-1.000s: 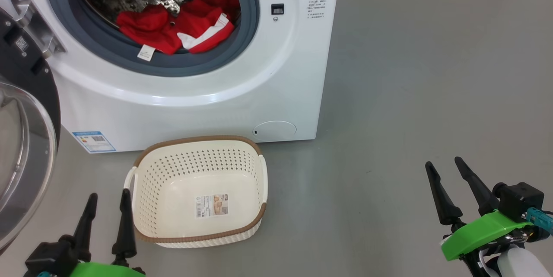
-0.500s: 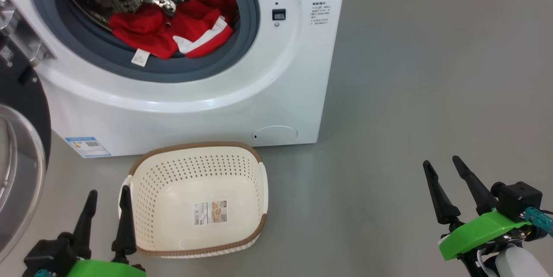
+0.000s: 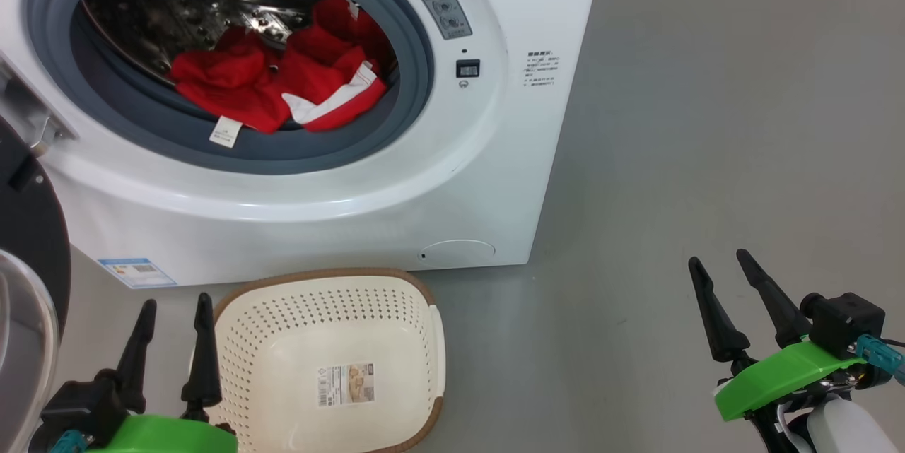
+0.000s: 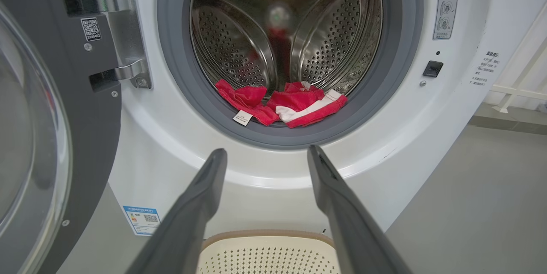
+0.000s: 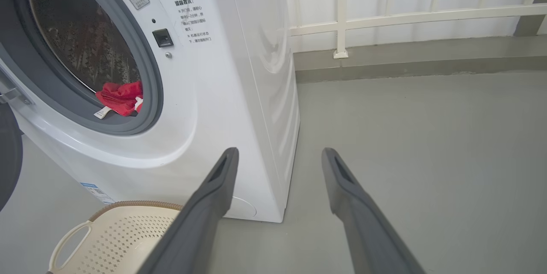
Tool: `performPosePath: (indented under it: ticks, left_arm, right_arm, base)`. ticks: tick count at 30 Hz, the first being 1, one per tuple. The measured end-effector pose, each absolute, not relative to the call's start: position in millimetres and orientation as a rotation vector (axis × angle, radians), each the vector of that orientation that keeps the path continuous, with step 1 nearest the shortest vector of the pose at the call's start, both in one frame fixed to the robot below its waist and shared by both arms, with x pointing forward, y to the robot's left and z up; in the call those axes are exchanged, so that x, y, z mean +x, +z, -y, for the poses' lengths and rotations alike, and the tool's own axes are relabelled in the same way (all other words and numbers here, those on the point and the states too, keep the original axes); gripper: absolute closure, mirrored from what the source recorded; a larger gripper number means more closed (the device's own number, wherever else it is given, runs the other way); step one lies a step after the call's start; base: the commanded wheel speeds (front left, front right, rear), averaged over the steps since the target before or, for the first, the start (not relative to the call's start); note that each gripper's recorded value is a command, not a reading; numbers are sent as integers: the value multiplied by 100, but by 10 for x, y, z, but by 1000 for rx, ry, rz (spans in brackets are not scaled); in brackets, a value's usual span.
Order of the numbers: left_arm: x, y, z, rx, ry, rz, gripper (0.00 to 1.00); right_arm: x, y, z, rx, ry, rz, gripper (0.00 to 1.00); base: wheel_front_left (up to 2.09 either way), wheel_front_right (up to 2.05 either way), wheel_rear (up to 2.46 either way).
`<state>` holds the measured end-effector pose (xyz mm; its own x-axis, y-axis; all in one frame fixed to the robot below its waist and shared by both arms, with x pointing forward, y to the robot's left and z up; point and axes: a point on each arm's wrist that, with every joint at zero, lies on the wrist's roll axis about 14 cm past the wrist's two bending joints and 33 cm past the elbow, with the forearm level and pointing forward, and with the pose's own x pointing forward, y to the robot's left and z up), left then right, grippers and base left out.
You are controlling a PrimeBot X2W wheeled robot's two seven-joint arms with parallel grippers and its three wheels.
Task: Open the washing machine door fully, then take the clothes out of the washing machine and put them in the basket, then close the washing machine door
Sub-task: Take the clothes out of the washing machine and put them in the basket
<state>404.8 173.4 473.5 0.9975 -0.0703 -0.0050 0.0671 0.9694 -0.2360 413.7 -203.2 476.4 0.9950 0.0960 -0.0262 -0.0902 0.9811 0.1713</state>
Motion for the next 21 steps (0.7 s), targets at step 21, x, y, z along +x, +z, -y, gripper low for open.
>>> performPosePath:
  ticks: [21]
  left_arm:
    - [4470, 4715, -1487, -219, -130, -25, 0]
  right_arm:
    - [4223, 4591, 1891, 187, 121, -78, 0]
  base:
    - [1, -1, 0]
